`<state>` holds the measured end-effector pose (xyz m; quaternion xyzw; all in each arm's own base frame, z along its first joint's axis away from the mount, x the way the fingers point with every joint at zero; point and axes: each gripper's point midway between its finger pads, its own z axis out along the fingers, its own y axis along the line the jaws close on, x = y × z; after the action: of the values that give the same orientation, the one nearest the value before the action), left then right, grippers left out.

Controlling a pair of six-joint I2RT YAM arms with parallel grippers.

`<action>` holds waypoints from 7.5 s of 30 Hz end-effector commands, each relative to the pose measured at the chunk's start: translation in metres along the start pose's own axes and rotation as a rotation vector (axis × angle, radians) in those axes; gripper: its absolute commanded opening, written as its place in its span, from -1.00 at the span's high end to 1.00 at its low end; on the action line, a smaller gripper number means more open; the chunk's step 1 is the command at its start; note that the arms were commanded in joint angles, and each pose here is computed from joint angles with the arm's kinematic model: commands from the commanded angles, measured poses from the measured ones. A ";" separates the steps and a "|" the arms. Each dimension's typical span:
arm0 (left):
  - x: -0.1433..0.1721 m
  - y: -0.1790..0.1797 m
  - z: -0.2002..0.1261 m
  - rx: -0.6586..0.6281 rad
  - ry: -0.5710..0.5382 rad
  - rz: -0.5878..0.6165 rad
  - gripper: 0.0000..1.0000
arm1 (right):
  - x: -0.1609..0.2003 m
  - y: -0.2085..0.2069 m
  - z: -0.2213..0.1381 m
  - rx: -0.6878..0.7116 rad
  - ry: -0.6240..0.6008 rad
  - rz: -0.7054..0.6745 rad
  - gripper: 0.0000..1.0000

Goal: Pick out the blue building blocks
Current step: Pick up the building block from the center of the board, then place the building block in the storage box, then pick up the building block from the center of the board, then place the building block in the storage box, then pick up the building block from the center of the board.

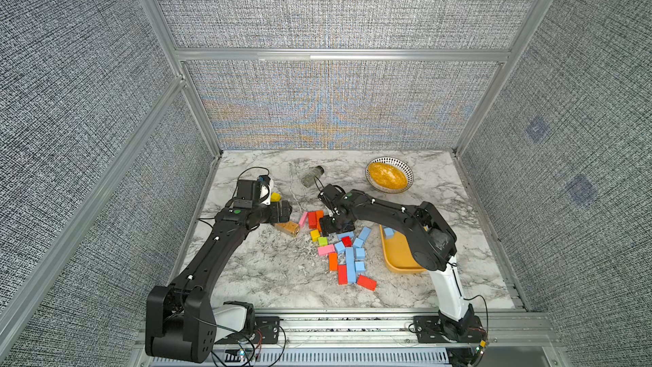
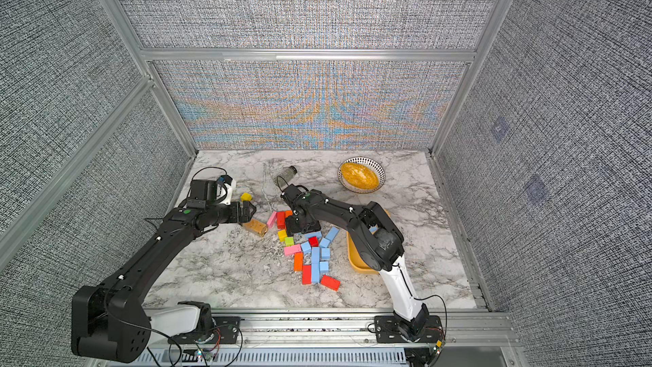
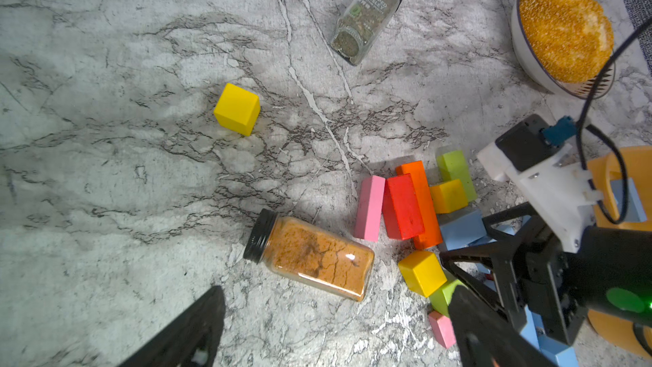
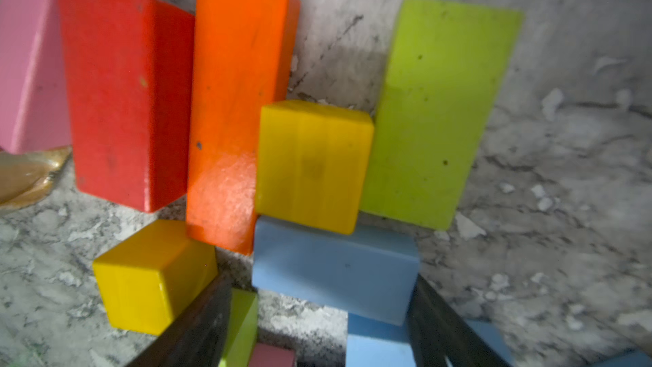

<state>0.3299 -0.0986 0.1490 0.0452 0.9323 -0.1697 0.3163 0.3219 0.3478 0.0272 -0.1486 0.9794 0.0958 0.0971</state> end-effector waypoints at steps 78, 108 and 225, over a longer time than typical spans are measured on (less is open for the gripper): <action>0.006 -0.128 0.029 0.360 0.127 0.346 -0.99 | 0.085 -0.225 -0.099 0.198 -0.066 0.580 0.17; -0.001 -0.082 0.020 0.168 0.084 0.257 -1.00 | 0.010 -0.123 -0.138 0.033 -0.206 0.368 -0.41; -0.004 -0.067 0.019 0.123 0.131 0.192 -1.00 | 0.046 -0.040 -0.097 -0.012 -0.050 0.207 -0.33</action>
<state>0.3279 -0.1707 0.1507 0.1954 0.9320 -0.1758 0.2496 0.2894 0.2785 0.1093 -0.0483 0.9810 0.1336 0.1322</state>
